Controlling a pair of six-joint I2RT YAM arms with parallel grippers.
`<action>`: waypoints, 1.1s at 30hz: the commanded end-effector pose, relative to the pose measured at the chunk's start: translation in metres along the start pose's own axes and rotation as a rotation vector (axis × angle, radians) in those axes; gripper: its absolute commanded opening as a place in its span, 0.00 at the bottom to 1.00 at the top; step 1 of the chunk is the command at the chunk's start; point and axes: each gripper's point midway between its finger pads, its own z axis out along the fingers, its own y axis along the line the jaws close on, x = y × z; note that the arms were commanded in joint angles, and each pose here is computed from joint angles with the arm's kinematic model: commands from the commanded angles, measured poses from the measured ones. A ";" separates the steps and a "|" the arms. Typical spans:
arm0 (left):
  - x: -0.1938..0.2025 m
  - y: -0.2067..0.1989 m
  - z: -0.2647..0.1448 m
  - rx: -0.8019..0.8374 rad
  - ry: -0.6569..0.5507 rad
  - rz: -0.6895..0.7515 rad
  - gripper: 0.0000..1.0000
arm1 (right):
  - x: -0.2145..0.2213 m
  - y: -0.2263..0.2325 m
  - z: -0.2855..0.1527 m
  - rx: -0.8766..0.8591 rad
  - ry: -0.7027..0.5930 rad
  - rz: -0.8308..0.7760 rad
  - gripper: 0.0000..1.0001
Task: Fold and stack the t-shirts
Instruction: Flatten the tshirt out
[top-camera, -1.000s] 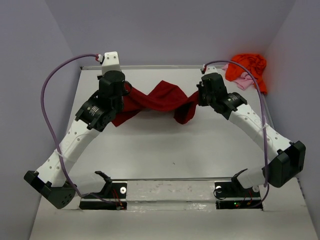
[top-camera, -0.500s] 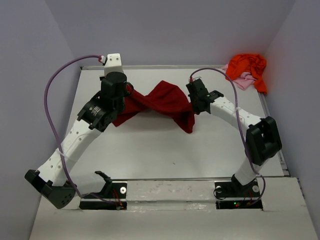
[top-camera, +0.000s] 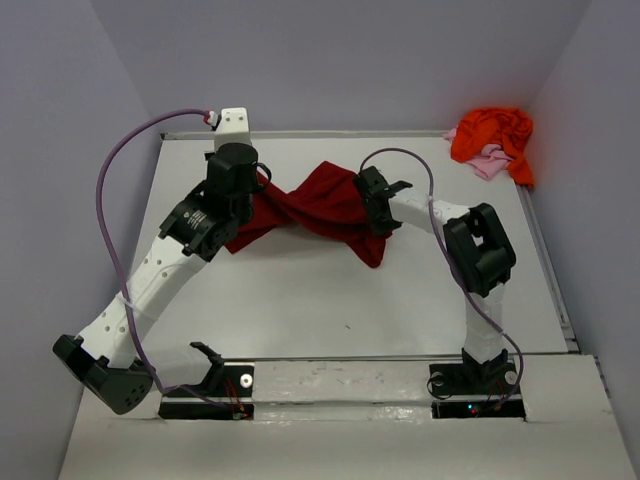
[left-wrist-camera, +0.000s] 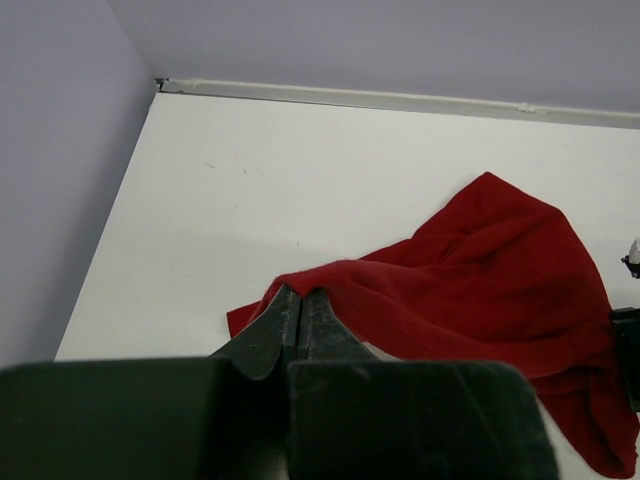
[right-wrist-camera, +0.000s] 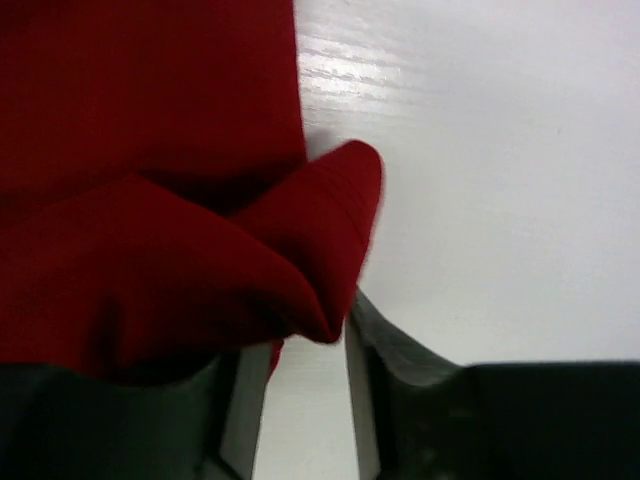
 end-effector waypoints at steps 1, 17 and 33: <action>-0.017 0.002 -0.005 0.009 -0.055 -0.025 0.00 | -0.028 0.006 -0.013 -0.029 -0.075 0.041 0.44; -0.014 -0.002 -0.007 0.027 -0.055 -0.021 0.00 | -0.016 -0.006 -0.012 0.031 -0.129 0.138 0.61; -0.017 0.000 -0.014 0.034 -0.068 -0.022 0.00 | 0.004 0.031 0.020 -0.098 -0.070 0.141 0.09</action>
